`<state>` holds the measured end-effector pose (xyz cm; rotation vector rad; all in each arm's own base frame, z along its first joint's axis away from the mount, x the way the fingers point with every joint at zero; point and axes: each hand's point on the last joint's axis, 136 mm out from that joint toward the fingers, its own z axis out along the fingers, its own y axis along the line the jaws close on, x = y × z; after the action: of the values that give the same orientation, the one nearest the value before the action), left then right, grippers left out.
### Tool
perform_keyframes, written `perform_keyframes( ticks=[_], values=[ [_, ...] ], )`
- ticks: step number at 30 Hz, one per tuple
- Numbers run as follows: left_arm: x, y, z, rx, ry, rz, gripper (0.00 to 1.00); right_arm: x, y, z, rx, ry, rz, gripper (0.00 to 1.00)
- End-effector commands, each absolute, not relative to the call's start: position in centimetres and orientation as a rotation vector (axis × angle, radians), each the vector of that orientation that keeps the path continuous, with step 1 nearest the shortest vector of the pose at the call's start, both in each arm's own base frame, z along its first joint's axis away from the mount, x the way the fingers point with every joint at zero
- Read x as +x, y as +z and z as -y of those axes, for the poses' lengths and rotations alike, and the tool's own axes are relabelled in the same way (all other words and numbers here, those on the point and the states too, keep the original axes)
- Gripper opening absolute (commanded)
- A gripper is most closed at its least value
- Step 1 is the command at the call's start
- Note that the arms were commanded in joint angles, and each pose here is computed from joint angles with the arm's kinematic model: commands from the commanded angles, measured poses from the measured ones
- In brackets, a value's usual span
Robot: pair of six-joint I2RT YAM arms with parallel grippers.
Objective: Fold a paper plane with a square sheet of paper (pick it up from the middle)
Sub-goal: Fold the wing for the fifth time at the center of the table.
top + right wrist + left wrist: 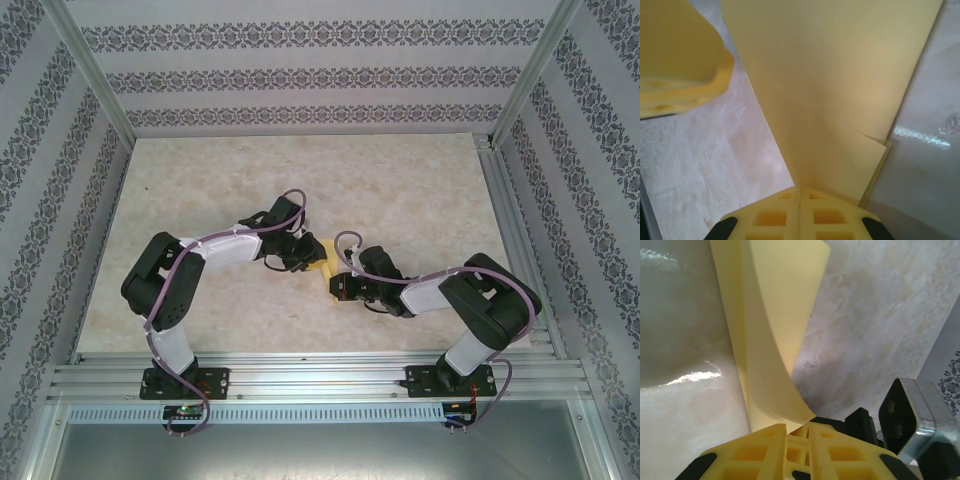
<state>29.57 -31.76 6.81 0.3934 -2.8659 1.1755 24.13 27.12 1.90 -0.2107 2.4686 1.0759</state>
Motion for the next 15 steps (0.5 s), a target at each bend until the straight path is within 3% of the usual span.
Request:
perform_keyframes(
  ticks=[1,15],
  values=[
    [30.2,7.6,33.5,0.303,1.255,2.867,0.21,24.3,1.7,-26.9,-0.176,1.099,-2.464,0.05],
    [31.4,5.8,34.9,0.306,1.262,2.848,0.20,24.6,2.5,-27.0,-0.175,1.136,-2.449,0.09]
  ],
)
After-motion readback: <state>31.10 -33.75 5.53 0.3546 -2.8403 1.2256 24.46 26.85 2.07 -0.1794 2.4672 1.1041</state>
